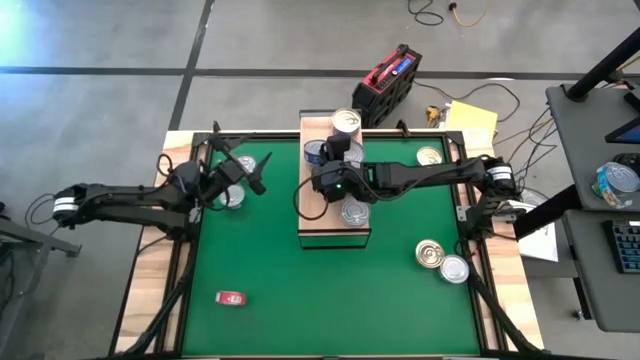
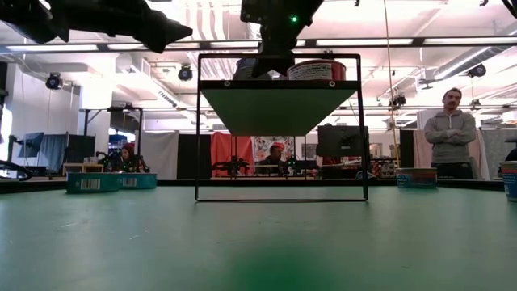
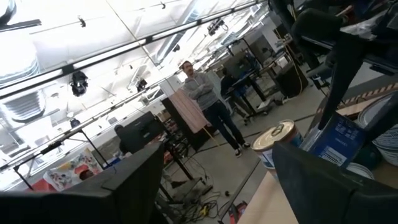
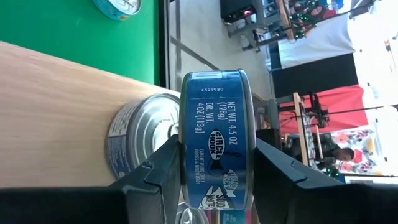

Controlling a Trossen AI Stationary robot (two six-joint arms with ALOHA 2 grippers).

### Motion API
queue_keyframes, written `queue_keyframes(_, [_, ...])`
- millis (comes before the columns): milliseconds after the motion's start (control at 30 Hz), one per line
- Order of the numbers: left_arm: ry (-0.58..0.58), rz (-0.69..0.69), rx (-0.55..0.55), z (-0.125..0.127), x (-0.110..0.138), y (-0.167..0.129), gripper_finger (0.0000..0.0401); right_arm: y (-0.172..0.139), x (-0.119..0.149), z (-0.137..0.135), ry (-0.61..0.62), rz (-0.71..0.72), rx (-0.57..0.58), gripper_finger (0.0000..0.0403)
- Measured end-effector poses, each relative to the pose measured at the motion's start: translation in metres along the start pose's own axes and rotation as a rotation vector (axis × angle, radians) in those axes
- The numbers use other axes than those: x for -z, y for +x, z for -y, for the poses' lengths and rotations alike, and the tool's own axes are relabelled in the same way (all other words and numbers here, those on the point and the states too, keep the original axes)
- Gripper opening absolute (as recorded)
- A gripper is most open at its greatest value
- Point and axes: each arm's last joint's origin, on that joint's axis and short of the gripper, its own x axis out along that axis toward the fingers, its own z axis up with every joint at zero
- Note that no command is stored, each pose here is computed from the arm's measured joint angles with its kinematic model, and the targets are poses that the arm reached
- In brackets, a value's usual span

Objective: Stack canned seafood by type on shelf
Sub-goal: Stack the blue tuna can on top of the blue tuna can on the shelf

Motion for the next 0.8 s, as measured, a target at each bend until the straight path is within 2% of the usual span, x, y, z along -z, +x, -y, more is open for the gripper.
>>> queue_keyframes(800, [-0.005,-0.003,0.004,0.0012,0.0008,0.0006,0.0283,0.0051,0.0032,0.0,0.024,0.001,-0.024,0.0146])
